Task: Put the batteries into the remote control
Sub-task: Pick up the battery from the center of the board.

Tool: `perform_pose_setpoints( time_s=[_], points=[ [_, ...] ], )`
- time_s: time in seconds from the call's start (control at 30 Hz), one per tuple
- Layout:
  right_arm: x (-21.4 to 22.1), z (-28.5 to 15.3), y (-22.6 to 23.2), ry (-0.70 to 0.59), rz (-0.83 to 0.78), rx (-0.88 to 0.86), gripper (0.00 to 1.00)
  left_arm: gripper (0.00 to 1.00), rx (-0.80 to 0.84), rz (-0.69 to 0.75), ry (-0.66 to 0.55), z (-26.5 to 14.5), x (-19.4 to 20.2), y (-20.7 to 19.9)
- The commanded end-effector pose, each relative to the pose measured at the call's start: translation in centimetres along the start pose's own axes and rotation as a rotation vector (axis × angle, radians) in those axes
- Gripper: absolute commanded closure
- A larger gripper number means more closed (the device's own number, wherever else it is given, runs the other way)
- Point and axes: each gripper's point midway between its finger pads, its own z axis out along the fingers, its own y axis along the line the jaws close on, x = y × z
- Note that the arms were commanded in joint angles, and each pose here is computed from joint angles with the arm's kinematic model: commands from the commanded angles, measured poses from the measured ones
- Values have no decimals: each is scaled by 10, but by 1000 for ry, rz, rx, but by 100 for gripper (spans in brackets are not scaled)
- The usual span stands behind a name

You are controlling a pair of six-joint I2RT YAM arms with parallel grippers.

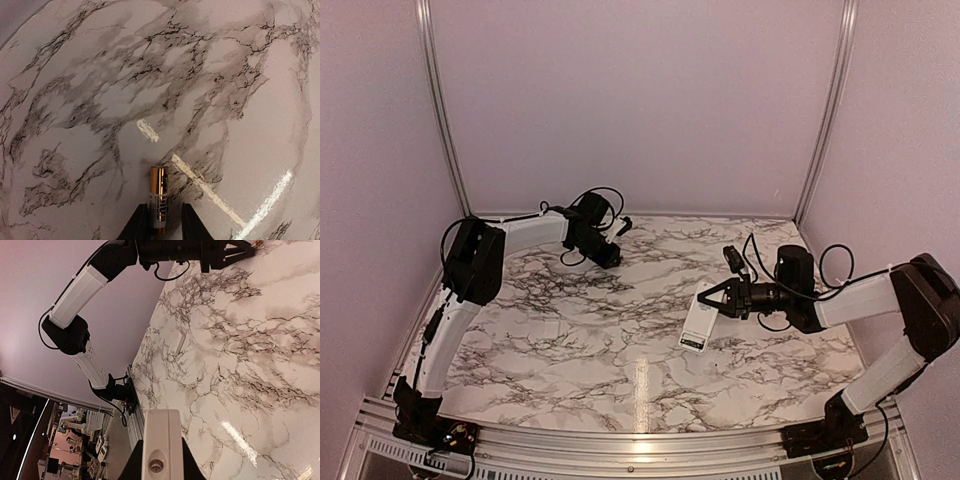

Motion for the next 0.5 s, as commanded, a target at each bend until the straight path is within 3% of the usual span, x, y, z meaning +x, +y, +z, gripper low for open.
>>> perform_pose_setpoints(
  time_s=[0.0, 0.3, 0.47],
  points=[
    [-15, 0, 9, -14, -29, -17, 100, 79, 99, 40, 40, -3, 14, -19],
    [-13, -5, 17, -14, -36, -15, 100, 99, 106, 14, 73, -17, 30, -25],
    [-10, -8, 20, -22, -45, -8, 100, 100, 67, 8, 115, -18, 42, -24]
  ],
)
